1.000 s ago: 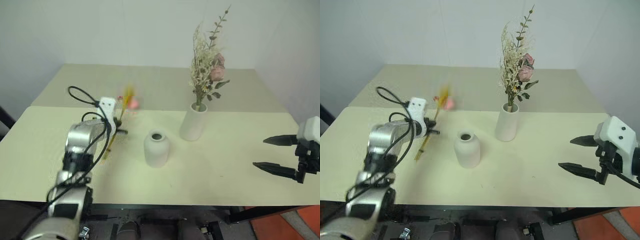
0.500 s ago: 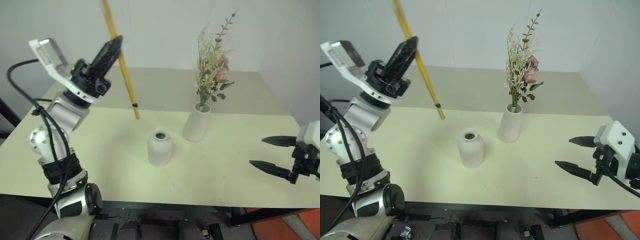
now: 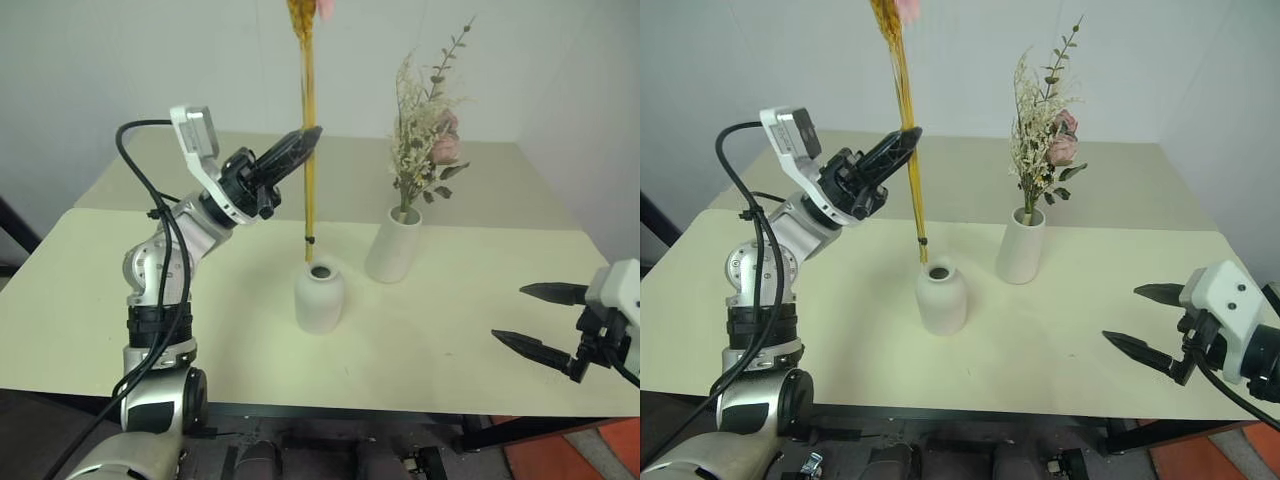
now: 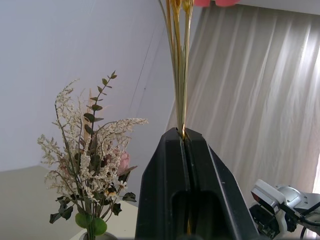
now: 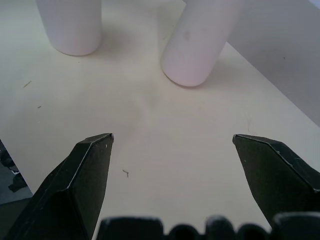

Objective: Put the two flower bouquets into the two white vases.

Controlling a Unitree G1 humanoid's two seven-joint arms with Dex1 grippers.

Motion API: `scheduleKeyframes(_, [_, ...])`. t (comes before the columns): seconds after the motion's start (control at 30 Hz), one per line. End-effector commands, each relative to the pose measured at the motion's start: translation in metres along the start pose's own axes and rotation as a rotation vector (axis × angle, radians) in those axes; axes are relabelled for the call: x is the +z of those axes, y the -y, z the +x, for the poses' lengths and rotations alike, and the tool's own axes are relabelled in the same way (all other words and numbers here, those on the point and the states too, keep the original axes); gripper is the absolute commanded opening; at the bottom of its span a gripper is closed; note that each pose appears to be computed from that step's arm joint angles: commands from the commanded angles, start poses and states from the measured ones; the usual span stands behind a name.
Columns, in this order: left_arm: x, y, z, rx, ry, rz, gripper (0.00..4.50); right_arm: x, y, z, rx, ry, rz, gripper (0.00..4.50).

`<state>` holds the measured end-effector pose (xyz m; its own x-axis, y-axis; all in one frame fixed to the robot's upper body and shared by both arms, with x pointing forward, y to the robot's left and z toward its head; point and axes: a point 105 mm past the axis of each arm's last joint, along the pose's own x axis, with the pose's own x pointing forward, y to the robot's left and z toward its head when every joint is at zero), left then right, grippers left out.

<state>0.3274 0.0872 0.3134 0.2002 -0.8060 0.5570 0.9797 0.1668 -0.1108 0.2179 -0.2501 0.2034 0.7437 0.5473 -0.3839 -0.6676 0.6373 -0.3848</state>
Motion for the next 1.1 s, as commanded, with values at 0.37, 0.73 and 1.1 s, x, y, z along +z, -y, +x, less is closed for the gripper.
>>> scheduleKeyframes(0.37, [-0.024, 0.002, 0.006, -0.065, -0.023, 0.079, 0.03, 0.015, 0.006, -0.009, -0.041, 0.036, -0.061, 4.50])
scheduleKeyframes(0.73, [-0.046, 0.014, -0.006, -0.150, -0.135, 0.054, 0.94, 0.017, 0.008, -0.006, -0.038, 0.042, -0.066, 4.50])
scheduleKeyframes(1.1, [-0.036, 0.018, -0.054, -0.026, -0.292, 0.144, 4.44, 0.016, 0.009, -0.007, -0.042, 0.043, -0.071, 4.50])
